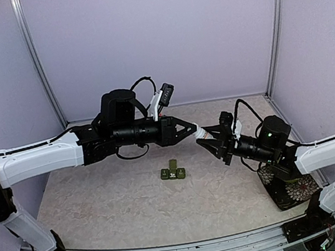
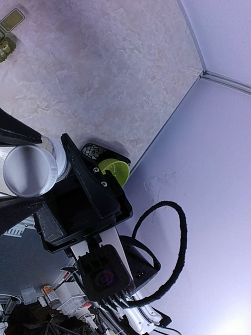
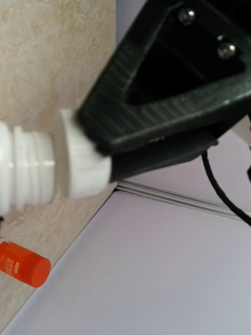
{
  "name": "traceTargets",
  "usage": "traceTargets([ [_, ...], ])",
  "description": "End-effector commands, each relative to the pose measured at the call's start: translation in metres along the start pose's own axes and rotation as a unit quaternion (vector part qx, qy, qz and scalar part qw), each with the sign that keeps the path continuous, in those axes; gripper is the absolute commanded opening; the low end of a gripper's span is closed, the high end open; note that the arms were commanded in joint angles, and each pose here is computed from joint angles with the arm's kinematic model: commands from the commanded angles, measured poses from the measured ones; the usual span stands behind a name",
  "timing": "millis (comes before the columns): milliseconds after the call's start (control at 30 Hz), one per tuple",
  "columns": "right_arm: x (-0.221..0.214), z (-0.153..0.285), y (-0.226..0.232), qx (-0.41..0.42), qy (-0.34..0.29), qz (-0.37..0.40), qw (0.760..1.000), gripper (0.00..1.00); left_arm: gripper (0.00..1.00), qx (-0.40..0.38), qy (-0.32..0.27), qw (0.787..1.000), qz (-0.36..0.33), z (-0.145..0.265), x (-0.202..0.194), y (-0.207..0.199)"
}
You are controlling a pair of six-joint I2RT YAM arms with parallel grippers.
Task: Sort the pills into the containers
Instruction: Screw the lid of the pill bottle onto the pill bottle.
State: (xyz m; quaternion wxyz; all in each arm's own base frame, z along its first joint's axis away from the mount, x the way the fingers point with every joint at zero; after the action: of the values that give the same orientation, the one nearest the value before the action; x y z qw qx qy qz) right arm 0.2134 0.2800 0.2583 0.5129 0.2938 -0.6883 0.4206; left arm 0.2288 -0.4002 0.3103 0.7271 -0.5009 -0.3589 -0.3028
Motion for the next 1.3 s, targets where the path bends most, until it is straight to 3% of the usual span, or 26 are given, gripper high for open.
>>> traceTargets([
  [0, 0.012, -0.002, 0.003, 0.006, -0.017, 0.006, 1.000, 0.00, 0.28, -0.007, -0.009, 1.000, -0.006, -0.003, 0.007, -0.006],
  [533, 0.020, 0.004, 0.005, 0.003, -0.027, 0.010, 1.000, 0.00, 0.28, 0.024, -0.002, 1.000, -0.008, -0.005, 0.003, 0.003],
  [1267, 0.030, 0.018, 0.008, -0.016, -0.053, 0.044, 0.998, 0.00, 0.27, -0.043, 0.051, 0.998, 0.010, -0.023, -0.018, -0.005],
])
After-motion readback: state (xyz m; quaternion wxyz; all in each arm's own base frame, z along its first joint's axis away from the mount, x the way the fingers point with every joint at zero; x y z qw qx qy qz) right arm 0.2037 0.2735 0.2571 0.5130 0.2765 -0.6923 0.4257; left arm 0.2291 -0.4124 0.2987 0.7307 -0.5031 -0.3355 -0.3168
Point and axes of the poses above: each gripper's point midway between its finger pads, its own z axis back along the fingers, its own y axis along the line the jaws close on, x = y × z, the point moved 5 cm from there along z, back along the fingers, and after that the axes turned 2 degrees about z, right-handed, at the moved point
